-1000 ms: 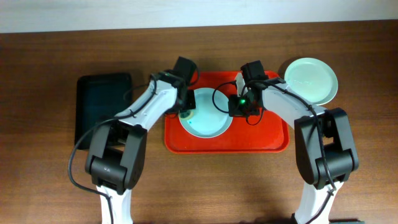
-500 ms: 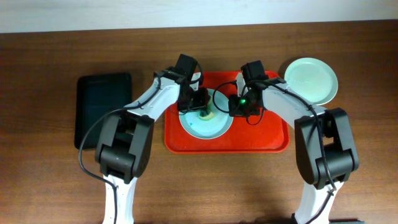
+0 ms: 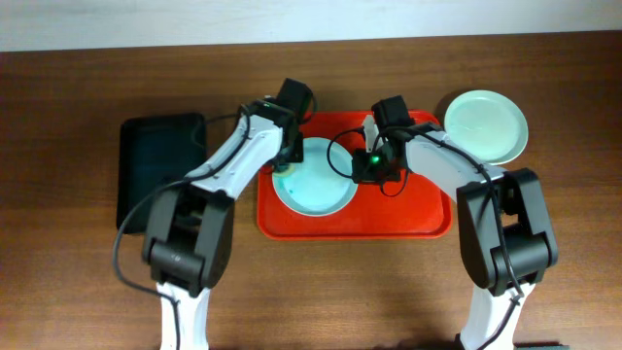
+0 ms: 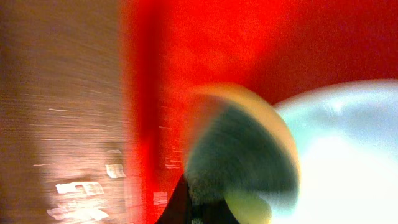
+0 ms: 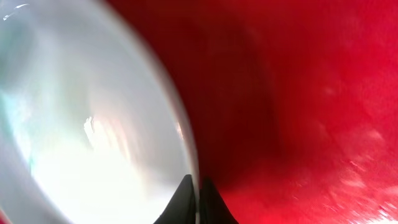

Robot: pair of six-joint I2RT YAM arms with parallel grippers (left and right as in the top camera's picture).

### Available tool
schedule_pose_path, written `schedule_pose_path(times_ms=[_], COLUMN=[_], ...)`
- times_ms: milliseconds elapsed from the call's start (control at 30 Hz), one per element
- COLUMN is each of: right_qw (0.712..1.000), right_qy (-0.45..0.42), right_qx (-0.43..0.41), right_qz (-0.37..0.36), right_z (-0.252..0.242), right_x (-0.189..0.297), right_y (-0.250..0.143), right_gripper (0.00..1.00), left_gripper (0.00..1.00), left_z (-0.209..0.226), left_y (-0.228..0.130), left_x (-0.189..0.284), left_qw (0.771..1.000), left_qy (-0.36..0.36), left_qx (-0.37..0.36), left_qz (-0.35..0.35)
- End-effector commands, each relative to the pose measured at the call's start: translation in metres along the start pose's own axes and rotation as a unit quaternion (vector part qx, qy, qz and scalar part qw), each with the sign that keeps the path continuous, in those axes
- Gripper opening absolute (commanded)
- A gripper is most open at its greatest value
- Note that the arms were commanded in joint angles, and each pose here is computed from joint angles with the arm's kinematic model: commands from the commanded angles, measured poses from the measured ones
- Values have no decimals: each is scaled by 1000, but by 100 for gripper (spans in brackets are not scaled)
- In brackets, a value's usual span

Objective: Clean dirty plates on tray and stack at the side
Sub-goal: 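Return the sponge to the black tray with the left gripper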

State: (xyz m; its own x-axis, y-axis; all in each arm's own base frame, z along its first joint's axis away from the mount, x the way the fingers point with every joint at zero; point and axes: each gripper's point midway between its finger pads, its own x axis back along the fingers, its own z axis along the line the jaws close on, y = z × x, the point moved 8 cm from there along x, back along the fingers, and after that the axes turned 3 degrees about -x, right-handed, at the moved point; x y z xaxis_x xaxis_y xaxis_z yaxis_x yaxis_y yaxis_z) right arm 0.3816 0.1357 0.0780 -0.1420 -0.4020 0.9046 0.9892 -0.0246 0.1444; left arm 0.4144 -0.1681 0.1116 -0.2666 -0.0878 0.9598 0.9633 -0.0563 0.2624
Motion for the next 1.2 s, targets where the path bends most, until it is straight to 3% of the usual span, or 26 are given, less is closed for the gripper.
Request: schedule_pose_path(times_ms=[0, 133, 300, 433, 667, 800, 833, 867, 967, 1133, 1167], right_qw=[999, 999, 999, 999, 999, 999, 999, 999, 999, 998, 997], right_qy=[-50, -50, -49, -49, -48, -48, -48, -47, -46, -40, -45], right_qx=[-16, -16, -16, -16, -14, -14, -14, -14, -12, 41, 46], right_qz=[13, 13, 11, 10, 6, 6, 6, 6, 1, -31, -37], right_z=[-24, -24, -23, -23, -23, -23, -23, -23, -21, 5, 11], right_x=[-8, -8, -8, -8, -8, -8, -8, -8, -5, 39, 50], right_y=[-5, -5, -4, -4, -2, -2, -2, -2, 1, 22, 26], right_gripper=[4, 4, 4, 4, 4, 4, 4, 4, 4, 4, 4], left_gripper=[0, 0, 0, 0, 0, 7, 15, 29, 53, 66, 79], left_z=[60, 109, 185, 232, 236, 233, 232, 231, 232, 245, 245], left_y=[33, 28, 3, -27, -58, -66, -65, -64, -47, -1, 5], left_x=[91, 114, 72, 29, -24, -46, -49, -49, -36, 47, 61], left_qw=[987, 979, 968, 949, 944, 944, 944, 944, 945, 943, 943], left_qy=[70, 80, 23, 44, 41, 40, 35, 27, 11, -13, -23], left_qx=[74, 145, 250, 310, 327, 327, 327, 327, 327, 331, 331], left_qz=[-126, -120, -12, 26, 22, 31, 31, 29, 12, -25, -34])
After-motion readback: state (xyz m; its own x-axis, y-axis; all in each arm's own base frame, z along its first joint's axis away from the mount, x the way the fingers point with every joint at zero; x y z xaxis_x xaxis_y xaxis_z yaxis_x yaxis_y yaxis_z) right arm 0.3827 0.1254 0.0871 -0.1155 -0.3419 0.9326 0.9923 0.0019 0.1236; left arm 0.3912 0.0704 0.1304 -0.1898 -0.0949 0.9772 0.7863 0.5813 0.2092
